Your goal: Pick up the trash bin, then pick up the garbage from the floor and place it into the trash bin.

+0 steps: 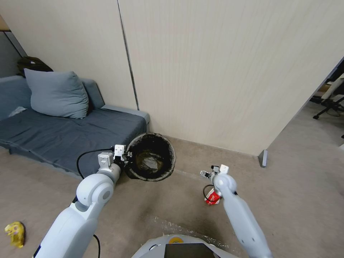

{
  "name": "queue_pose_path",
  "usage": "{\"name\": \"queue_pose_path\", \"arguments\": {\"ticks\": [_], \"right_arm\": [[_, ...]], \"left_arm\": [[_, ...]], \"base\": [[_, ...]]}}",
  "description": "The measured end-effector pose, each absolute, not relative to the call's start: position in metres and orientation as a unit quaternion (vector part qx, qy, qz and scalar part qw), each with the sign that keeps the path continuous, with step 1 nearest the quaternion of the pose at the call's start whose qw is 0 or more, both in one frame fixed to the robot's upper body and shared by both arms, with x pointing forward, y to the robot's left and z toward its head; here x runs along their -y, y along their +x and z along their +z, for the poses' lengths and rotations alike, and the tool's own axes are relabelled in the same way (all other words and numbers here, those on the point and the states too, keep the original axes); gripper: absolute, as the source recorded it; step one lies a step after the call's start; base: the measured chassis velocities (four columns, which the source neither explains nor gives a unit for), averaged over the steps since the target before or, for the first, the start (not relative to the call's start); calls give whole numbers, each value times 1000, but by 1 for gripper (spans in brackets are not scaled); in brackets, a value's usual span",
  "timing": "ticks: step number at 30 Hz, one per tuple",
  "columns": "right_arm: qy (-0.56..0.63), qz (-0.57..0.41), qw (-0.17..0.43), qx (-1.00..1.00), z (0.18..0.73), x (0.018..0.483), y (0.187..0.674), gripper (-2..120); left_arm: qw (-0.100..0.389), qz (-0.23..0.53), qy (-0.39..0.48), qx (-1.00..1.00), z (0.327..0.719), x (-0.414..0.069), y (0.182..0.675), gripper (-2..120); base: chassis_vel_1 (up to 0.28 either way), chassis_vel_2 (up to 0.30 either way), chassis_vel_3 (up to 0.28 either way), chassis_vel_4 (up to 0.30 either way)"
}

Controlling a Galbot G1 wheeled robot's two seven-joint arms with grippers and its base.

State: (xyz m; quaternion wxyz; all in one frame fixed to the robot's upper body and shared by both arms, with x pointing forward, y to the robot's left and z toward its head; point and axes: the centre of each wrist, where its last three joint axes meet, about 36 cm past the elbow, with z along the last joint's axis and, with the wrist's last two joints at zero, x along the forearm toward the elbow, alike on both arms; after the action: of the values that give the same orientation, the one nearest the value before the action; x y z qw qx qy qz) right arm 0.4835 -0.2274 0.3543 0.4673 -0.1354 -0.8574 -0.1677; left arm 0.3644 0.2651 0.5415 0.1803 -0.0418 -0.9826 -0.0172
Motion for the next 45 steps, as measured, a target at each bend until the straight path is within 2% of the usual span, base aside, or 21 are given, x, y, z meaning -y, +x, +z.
{"name": "queue_pose_path", "arguments": {"ticks": [13,22,26,32,45], "right_arm": [[-183,-132,487,844,324,239,472,100],[-176,-119,453,866,353,234,458,100],[-182,-117,456,864,349,237,457,100],[-206,-119,474,848,316,248,455,100],[-225,-110,485,838,283,258,447,100]], "left_arm": [[189,-21,-40,981,532,-264,367,0],[193,-24,-41,980,529,-264,369,0],[193,-24,-42,980,528,-264,369,0],[196,-25,-41,979,526,-264,369,0],[199,-27,-40,979,523,-263,370,0]], "base": [[0,0,0,0],[0,0,0,0],[0,0,0,0],[0,0,0,0],[0,0,0,0]]}}
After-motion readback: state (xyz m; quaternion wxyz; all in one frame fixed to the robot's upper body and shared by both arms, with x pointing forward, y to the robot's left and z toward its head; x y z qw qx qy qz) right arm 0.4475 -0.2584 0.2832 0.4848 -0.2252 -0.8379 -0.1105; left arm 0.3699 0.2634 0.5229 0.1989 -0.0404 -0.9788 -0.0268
